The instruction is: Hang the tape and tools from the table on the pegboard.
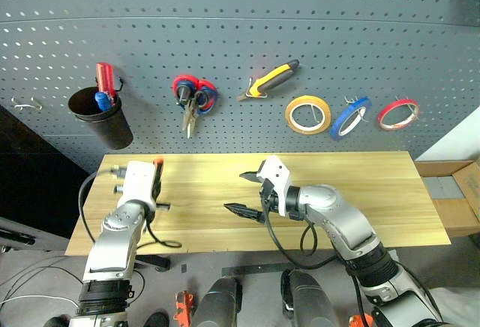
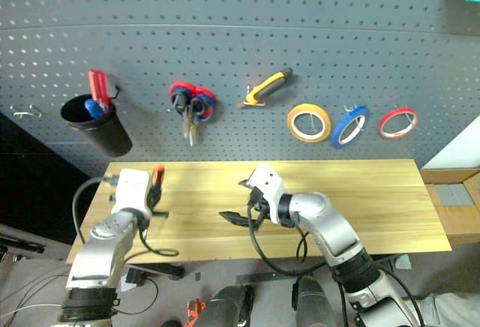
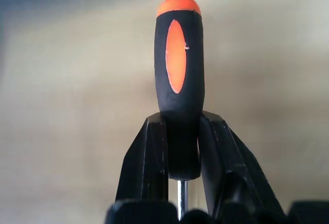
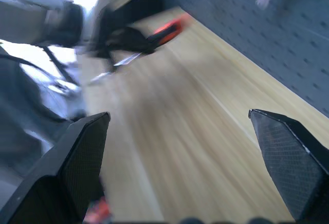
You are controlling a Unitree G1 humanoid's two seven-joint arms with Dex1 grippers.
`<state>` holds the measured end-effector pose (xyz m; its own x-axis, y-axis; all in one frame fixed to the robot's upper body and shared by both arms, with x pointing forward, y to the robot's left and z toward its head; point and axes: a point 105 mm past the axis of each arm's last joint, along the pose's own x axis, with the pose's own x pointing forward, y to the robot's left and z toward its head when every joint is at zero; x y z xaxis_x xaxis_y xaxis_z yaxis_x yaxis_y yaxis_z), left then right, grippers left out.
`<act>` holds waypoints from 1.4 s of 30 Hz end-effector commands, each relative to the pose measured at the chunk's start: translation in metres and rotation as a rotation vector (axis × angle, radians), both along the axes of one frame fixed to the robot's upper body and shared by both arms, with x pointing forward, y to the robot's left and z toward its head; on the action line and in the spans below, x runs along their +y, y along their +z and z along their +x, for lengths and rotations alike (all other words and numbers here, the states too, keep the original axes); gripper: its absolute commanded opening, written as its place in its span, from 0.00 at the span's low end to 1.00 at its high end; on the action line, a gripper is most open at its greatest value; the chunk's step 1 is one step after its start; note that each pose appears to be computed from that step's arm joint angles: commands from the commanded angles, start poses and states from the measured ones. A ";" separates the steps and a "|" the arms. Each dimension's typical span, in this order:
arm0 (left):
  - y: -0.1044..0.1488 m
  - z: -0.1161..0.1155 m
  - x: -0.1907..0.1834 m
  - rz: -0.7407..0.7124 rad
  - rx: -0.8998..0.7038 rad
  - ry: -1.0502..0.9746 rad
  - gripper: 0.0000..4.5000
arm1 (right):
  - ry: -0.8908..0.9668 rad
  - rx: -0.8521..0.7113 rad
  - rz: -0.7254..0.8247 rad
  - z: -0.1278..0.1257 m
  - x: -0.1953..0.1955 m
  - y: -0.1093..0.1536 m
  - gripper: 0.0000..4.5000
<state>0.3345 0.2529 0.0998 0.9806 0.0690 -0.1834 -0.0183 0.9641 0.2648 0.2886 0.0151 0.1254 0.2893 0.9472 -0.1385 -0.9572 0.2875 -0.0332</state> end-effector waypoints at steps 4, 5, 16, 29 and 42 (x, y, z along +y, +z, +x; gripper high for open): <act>0.130 -0.023 -0.011 -0.119 -0.583 -0.059 0.11 | 0.233 -0.126 0.248 -0.024 0.010 0.087 1.00; 0.142 -0.024 -0.010 -0.139 -0.631 -0.073 0.11 | 0.247 -0.142 0.256 -0.024 0.012 0.094 1.00; 0.250 -0.033 0.002 -0.070 -0.893 -0.163 0.11 | 0.329 -0.164 0.247 -0.027 0.020 0.100 1.00; 0.246 -0.008 0.068 -0.002 -0.891 0.068 0.11 | 0.138 -0.262 0.392 -0.006 0.025 0.139 1.00; 0.171 0.024 0.057 -0.047 -0.731 0.039 0.11 | 0.126 -0.291 0.366 -0.011 0.025 0.141 1.00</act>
<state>0.3621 0.3137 0.2630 0.8607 0.1268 0.4930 -0.2076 0.9717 0.1125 0.2877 0.0401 0.2561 0.1776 0.9505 0.2550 -0.9566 0.2276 -0.1820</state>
